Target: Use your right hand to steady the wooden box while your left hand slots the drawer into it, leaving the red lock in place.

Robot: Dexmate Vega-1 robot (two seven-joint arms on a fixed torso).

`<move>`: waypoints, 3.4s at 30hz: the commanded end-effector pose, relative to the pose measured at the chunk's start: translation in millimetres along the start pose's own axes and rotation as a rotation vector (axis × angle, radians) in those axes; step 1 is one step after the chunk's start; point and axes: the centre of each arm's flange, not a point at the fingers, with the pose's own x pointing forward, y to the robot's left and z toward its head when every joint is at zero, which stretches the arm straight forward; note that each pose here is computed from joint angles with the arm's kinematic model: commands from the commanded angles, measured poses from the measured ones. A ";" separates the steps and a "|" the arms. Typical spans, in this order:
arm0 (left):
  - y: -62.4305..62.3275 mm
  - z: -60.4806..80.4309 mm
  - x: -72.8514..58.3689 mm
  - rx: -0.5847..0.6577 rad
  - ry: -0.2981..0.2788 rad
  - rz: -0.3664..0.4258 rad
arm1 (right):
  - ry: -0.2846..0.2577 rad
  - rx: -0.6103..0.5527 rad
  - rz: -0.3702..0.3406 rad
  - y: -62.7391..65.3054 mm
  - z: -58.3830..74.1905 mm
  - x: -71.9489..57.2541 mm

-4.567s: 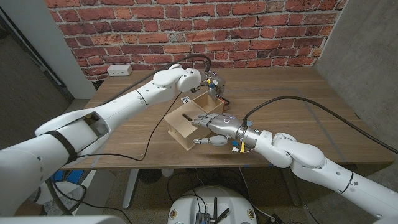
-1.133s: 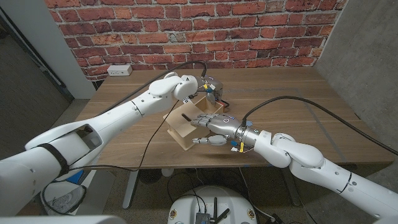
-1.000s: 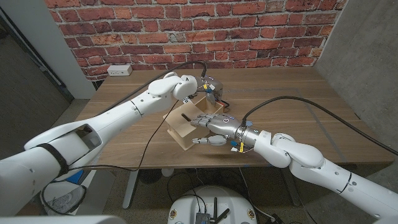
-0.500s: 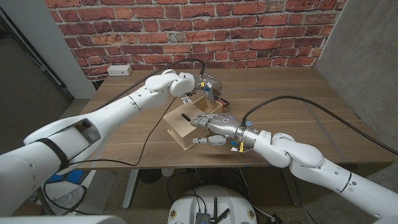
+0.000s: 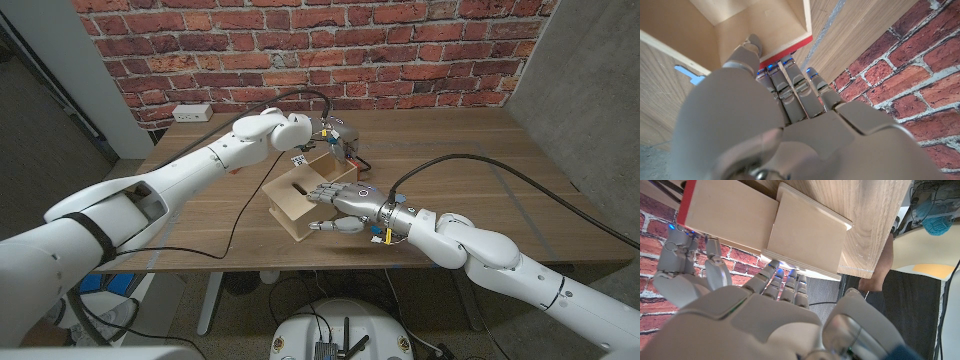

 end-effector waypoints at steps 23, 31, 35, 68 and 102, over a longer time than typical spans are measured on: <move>5.1 13.0 10.0 0.007 -0.011 -0.012 | 0.003 0.013 -0.006 1.2 -1.0 -1.7; 8.3 15.8 10.0 0.038 -0.012 -0.050 | 0.004 0.020 -0.007 1.5 -1.9 -1.9; 10.4 16.1 11.1 0.052 -0.006 -0.066 | 0.003 0.023 -0.009 1.5 -2.6 -1.0; 13.3 22.6 8.5 0.061 0.095 -0.104 | 0.007 0.040 -0.010 3.0 -2.7 -1.7; 20.7 27.7 13.0 0.082 0.144 -0.137 | 0.010 0.056 -0.007 2.9 -5.6 0.2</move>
